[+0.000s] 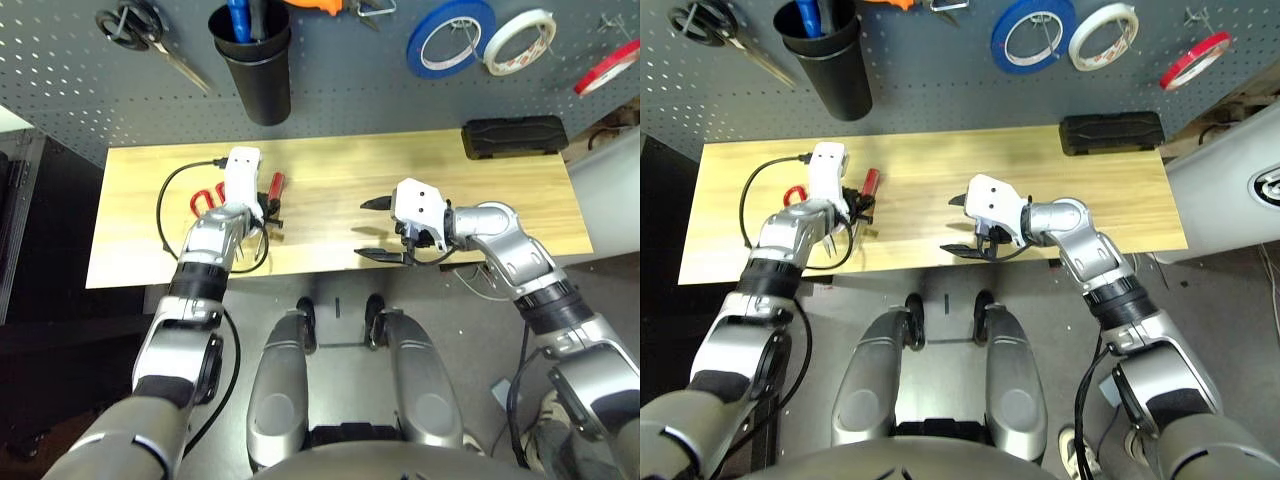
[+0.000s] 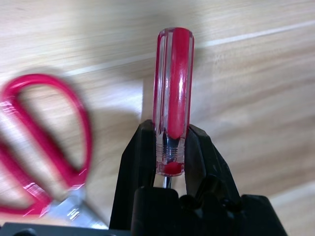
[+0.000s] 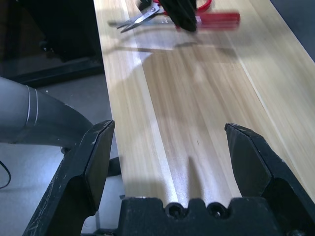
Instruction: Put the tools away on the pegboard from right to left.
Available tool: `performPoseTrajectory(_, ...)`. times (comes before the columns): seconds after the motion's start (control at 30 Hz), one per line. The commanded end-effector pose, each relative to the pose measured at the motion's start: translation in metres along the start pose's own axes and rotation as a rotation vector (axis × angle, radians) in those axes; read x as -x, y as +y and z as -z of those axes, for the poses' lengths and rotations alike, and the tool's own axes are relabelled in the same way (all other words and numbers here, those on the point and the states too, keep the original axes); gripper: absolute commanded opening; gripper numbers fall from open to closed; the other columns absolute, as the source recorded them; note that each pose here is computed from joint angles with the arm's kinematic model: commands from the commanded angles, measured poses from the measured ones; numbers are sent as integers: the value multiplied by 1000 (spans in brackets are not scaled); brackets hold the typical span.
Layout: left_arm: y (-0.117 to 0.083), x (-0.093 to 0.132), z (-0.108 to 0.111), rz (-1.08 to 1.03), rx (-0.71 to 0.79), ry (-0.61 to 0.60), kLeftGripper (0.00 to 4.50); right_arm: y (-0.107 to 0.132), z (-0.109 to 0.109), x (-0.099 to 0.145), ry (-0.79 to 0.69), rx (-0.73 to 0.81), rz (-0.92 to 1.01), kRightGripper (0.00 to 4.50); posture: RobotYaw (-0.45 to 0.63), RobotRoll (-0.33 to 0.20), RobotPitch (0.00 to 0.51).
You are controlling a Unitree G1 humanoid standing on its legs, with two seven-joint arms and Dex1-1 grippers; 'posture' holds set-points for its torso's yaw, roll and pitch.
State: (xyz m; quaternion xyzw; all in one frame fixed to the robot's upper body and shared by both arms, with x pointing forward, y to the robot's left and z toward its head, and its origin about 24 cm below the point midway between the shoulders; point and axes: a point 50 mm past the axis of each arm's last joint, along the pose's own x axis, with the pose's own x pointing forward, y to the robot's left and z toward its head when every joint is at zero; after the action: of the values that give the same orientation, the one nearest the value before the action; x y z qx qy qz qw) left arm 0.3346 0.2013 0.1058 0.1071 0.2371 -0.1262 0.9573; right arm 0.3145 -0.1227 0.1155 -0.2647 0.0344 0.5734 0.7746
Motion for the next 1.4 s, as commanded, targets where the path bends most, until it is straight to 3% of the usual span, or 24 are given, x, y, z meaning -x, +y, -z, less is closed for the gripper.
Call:
performPoseTrajectory(0.03, 6, 19, -1, 2, -10, -25, 833, 0, 11, 7, 2, -30, 19, 4500, 72, 0, 403)
performPoseTrajectory(0.43, 35, 66, -38, -47, 3, -235, 833, -11, 4, 12, -84, -49, 68, 4500, 79, 0, 346)
performPoseTrajectory(0.87, 63, 91, -88, -123, -35, -426, 833, -25, -34, 33, -262, -70, 177, 4500, 60, 0, 306)
performPoseTrajectory(1.07, 74, 120, -136, -137, 43, -656, 833, -26, -49, 41, -303, -62, 207, 4500, 47, 0, 291)
performPoseTrajectory(1.2, 65, 136, -157, -34, 42, -744, 833, -27, -50, 45, -300, -64, 224, 4500, 44, 0, 292)
performPoseTrajectory(1.4, 50, 142, -156, 107, 74, -687, 833, -29, -51, 47, -301, -68, 236, 4500, 43, 0, 292)
